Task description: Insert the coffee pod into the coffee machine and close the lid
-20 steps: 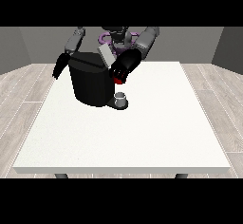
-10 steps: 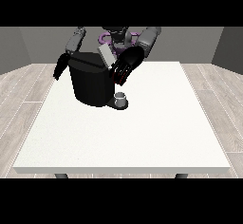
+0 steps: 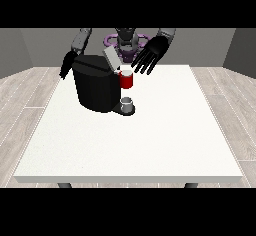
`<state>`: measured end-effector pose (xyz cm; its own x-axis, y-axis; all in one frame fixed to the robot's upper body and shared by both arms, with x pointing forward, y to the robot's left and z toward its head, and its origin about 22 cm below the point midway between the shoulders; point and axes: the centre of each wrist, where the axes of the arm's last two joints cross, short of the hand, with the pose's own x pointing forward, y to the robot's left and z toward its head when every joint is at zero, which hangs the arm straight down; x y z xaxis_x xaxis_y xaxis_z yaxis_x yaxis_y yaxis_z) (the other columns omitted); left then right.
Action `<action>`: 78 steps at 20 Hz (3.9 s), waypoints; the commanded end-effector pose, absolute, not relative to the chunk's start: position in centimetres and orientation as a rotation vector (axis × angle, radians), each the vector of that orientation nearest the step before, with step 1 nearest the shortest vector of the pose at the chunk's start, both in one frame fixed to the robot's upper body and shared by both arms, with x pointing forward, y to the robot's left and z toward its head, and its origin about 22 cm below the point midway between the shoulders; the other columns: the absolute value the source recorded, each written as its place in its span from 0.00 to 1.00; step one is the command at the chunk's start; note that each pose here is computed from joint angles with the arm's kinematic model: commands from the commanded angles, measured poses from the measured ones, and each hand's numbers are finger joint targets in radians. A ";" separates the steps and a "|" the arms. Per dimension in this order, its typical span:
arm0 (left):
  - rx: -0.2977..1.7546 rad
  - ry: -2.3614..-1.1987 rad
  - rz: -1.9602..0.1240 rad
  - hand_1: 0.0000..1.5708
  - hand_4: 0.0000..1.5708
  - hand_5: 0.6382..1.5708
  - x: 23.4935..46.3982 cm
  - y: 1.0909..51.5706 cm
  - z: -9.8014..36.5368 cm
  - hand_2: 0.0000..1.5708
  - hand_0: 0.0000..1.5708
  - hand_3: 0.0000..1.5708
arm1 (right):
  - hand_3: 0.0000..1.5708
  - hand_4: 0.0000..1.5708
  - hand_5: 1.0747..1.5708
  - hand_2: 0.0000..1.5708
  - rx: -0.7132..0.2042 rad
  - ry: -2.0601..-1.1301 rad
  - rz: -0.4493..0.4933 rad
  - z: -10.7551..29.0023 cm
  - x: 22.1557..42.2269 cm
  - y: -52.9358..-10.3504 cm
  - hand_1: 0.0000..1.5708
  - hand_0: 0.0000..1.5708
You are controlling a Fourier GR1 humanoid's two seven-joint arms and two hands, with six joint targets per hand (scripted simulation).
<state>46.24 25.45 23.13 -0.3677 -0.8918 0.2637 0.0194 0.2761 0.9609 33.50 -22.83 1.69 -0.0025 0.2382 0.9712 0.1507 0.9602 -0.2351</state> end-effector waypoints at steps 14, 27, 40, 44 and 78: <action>-0.102 -1.506 -0.401 0.00 0.25 1.00 38.1 21.5 -3.3 0.00 0.00 0.00 | 0.00 0.00 1.00 0.00 -0.314 -1.398 -0.043 -5.1 27.1 -27.4 0.00 0.00; -0.154 -1.374 -0.296 0.00 0.22 1.00 33.8 23.3 -7.0 0.00 0.00 0.00 | 0.00 0.15 1.00 0.00 -0.192 -1.505 0.218 1.7 30.2 -26.7 0.00 0.00; -0.173 -1.561 -0.340 0.00 0.23 1.00 33.2 23.0 -3.4 0.00 0.00 0.00 | 0.00 0.06 1.00 0.00 -0.109 -1.518 -0.044 5.6 35.4 -30.2 0.00 0.00; -0.176 -1.568 -0.349 0.00 0.22 1.00 32.3 23.2 -2.0 0.00 0.00 0.00 | 0.00 0.11 1.00 0.00 -0.111 -1.465 -0.033 4.6 36.2 -27.7 0.00 0.00; -0.030 -1.691 -0.330 0.00 0.24 1.00 30.3 24.7 3.3 0.00 0.00 0.00 | 0.00 0.00 1.00 0.00 -0.068 -1.703 0.304 14.4 42.1 -17.6 0.00 0.00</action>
<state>30.09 25.11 2.76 -0.1511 -0.1596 0.9755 0.1935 0.9630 0.1875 41.61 -20.51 12.40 -0.0714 0.2135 0.9743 -0.0968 0.9707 -0.2198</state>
